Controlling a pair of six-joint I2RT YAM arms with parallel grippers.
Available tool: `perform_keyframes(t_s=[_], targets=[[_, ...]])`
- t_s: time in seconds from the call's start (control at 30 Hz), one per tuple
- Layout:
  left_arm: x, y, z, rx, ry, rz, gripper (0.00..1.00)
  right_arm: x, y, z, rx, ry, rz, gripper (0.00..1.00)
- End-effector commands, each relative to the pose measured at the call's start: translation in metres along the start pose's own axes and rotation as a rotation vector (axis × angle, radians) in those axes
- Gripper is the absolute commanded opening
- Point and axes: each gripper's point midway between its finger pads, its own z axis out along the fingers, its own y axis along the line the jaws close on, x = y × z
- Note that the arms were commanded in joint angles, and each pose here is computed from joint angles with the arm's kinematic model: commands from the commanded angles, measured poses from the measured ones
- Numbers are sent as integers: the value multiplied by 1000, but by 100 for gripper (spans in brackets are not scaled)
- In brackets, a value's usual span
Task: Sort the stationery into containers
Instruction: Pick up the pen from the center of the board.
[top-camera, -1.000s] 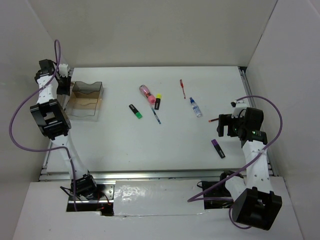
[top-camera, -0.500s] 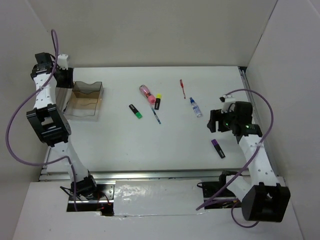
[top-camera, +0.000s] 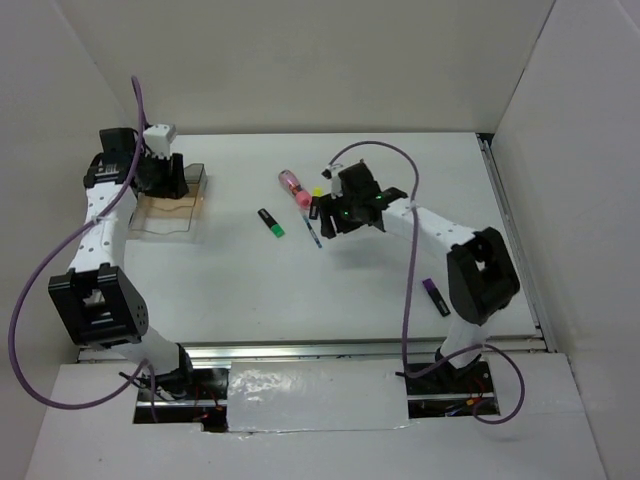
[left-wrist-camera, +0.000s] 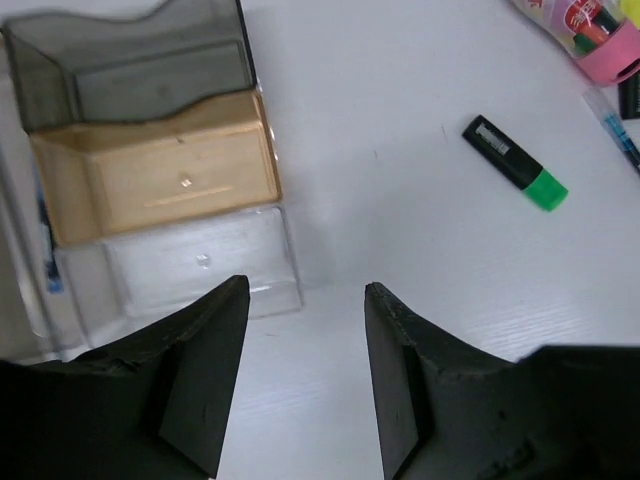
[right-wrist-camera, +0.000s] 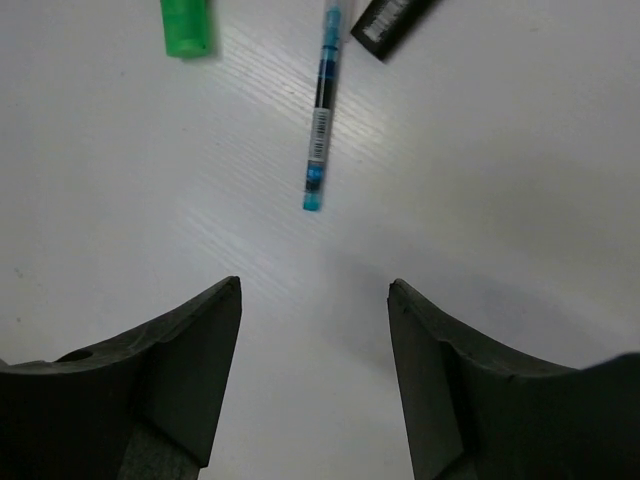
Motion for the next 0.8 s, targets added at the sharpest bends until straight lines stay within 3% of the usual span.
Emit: perform_keyframes(t_s=[0.0,0.13,0.3,0.47,0.6,0.77], targets=[[-2,-19,-14,-22,-70,-111,62,-14,23,26,50,-16,25,68],[9,-26,-23,-54,-84,-142,63,-23,50,52,61,2,8,69],[28,-30,-23,-50,-35,-214,63,-15,38,83,134,59,18,65],[34,-35,-23,-26,-71,-234,63,-7,20,91,178,78,30,63],[32,-39,-22,-10,-91,-251,62,3,13,99,184,117,24,53],[30,-42,-20,0,-81,-245,63,8,18,107,156,144,14,51]])
